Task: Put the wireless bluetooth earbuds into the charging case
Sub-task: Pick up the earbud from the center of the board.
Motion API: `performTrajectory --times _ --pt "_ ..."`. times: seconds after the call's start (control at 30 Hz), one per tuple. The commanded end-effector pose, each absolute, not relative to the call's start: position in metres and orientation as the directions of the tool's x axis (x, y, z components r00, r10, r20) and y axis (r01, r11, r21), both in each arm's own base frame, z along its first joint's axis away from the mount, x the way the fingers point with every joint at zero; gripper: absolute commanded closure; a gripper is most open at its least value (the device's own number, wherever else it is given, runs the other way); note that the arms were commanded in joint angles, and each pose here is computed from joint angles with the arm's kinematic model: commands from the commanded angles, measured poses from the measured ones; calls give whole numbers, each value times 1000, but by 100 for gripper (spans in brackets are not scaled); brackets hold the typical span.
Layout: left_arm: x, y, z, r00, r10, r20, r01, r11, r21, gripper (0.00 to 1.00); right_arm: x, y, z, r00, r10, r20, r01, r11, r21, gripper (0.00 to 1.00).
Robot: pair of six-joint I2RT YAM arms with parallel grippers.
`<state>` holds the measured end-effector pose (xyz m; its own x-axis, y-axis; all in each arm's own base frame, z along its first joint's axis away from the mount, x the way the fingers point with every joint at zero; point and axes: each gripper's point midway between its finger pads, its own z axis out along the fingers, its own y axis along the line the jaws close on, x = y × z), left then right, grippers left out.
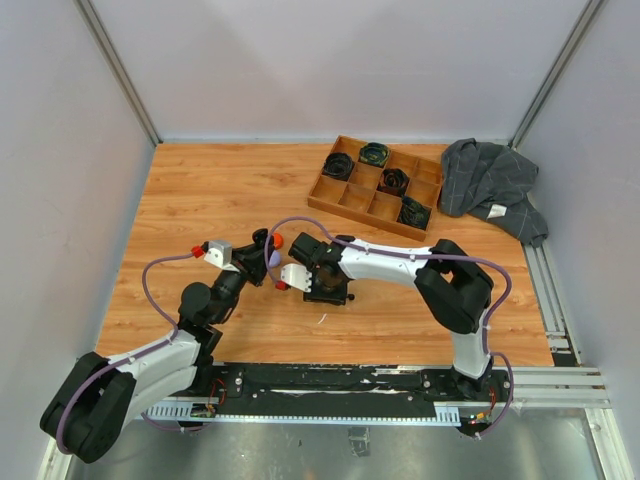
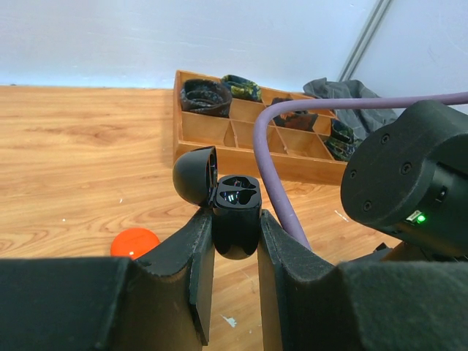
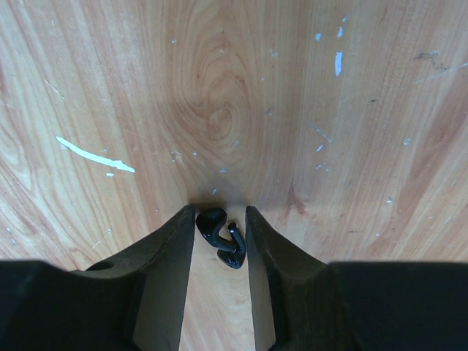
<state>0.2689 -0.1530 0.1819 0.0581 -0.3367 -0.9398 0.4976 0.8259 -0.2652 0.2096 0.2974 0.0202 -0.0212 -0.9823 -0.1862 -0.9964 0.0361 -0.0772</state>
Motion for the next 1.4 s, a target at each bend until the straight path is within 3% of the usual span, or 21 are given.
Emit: performTrajectory --times 0.0,0.33,0.7,1.1,1.37 --pt "262 -152 175 63 -326 -943 515 820 -250 100 208 290 14 -19 -991 -134 -999 25 -41 65" --pt "261 -155 176 59 -326 -944 526 814 -248 100 206 280 13 -34 -995 -89 -999 37 -34 66" --pt "260 -157 176 58 -325 -944 538 806 -245 100 205 284 16 -70 -992 -104 -997 74 -28 81" --pt "253 -166 181 71 -324 -943 597 772 -220 100 209 305 69 -177 -915 -363 -977 207 -46 88" --pt "240 -171 193 122 -338 -933 655 734 -180 100 221 311 113 -303 -792 -531 -919 390 -57 88"
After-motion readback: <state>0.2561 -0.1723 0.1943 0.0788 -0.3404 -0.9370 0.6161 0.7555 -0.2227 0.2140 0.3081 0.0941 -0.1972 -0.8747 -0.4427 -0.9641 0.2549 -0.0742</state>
